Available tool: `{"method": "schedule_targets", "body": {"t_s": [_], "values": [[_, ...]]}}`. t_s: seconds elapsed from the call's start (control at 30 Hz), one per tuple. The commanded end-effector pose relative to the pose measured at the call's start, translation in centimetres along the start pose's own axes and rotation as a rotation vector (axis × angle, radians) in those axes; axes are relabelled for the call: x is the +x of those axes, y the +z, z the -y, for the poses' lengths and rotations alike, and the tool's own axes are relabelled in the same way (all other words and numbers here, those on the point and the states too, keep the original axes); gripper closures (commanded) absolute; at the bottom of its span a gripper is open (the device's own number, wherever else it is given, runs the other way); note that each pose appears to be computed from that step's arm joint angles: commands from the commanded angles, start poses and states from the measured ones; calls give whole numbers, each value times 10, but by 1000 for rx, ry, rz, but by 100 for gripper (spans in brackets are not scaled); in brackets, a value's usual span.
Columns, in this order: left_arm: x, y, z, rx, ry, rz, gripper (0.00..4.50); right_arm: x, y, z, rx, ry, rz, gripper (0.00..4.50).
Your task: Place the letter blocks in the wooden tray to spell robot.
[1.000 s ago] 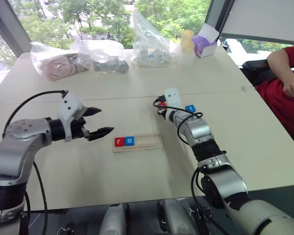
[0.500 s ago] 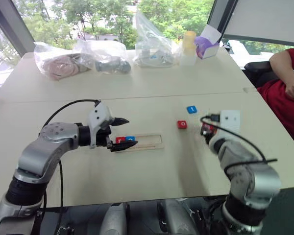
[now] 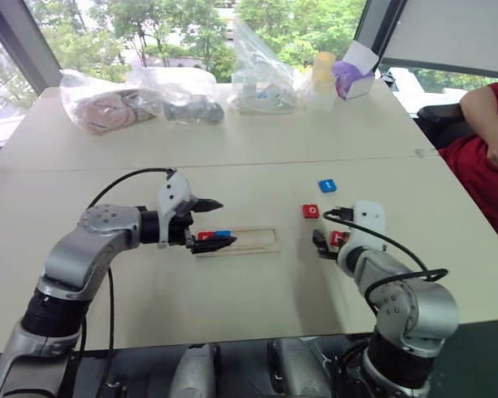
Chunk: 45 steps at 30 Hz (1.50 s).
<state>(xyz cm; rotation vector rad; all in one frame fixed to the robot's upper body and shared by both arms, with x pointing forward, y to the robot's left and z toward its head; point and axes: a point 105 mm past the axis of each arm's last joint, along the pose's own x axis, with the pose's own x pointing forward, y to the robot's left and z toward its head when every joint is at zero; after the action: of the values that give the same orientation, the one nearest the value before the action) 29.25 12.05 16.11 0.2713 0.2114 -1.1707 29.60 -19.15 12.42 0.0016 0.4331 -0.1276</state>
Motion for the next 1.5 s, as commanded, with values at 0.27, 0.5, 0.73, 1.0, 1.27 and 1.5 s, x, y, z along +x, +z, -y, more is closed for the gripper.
{"method": "schedule_targets", "body": {"t_s": [0.27,0.5,0.73,1.0,1.27,1.5], "values": [[-24,10,25,71,-202,-95,0,-10,29,18,-464,654,263,7],[-20,18,32,89,-210,-80,0,4,-6,45,-590,799,178,7],[-23,13,26,62,-174,-95,0,10,-26,43,-657,904,131,7],[-25,10,23,55,-146,-113,0,29,-28,36,-662,928,134,30],[-40,-4,11,21,-69,-150,0,31,-21,24,-597,967,156,333],[-82,-19,-5,-11,64,-225,0,2,29,-61,-570,1200,277,333]]}}
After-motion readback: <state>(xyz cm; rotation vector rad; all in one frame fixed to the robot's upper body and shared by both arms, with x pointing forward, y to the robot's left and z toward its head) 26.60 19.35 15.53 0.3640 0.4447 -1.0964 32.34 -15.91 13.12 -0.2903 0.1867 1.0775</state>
